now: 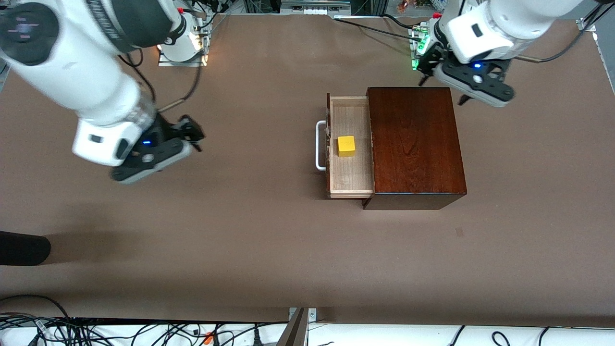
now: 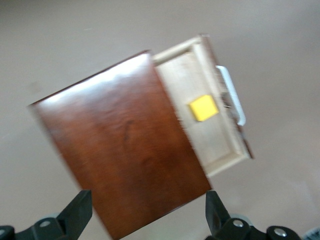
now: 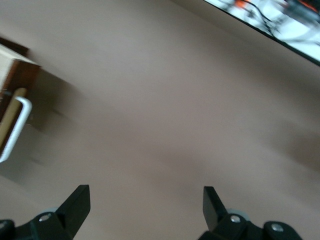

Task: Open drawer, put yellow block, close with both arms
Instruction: 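Raise the right gripper away while the left gripper reaches the drawer, then push the drawer shut into the box with the left gripper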

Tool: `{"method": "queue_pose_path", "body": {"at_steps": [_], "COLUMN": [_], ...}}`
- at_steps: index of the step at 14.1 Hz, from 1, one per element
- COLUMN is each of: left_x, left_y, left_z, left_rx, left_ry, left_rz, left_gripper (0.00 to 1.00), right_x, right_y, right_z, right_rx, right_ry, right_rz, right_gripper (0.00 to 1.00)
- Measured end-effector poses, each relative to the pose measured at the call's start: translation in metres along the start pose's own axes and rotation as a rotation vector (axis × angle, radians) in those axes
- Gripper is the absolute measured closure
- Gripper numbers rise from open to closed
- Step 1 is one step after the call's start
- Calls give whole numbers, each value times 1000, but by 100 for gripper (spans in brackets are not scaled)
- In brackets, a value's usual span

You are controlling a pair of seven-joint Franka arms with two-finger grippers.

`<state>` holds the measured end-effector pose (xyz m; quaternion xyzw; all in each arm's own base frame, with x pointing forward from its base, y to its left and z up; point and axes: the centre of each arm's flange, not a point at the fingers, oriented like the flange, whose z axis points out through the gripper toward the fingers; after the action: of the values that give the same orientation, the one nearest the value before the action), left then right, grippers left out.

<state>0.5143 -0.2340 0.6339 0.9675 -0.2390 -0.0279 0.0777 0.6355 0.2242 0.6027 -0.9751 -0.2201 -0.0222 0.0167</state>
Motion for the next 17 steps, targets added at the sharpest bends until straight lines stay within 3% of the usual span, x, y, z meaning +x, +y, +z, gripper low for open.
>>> {"method": "queue_pose_path", "body": {"at_steps": [5,9,13,17], "left_x": [71,102,108,110], "left_y": [83,164,213,222], "left_z": [74,159,242,304], "left_rx": [-68,32,134,175], "left_ry": [37,27,-63,-156], "left_rz": [474,801,998,1073], "left_gripper": [0,0,0,0], "right_x": [-54,-125,-153,-153], "right_y": [59,126,161,158], "right_z": [-5,-2,4,4], "right_rx": [20,55,67,67], "right_ry": [-15,-27,-48,-48], "right_rz": [122,258,399,416], "right_gripper": [0,0,0,0]}}
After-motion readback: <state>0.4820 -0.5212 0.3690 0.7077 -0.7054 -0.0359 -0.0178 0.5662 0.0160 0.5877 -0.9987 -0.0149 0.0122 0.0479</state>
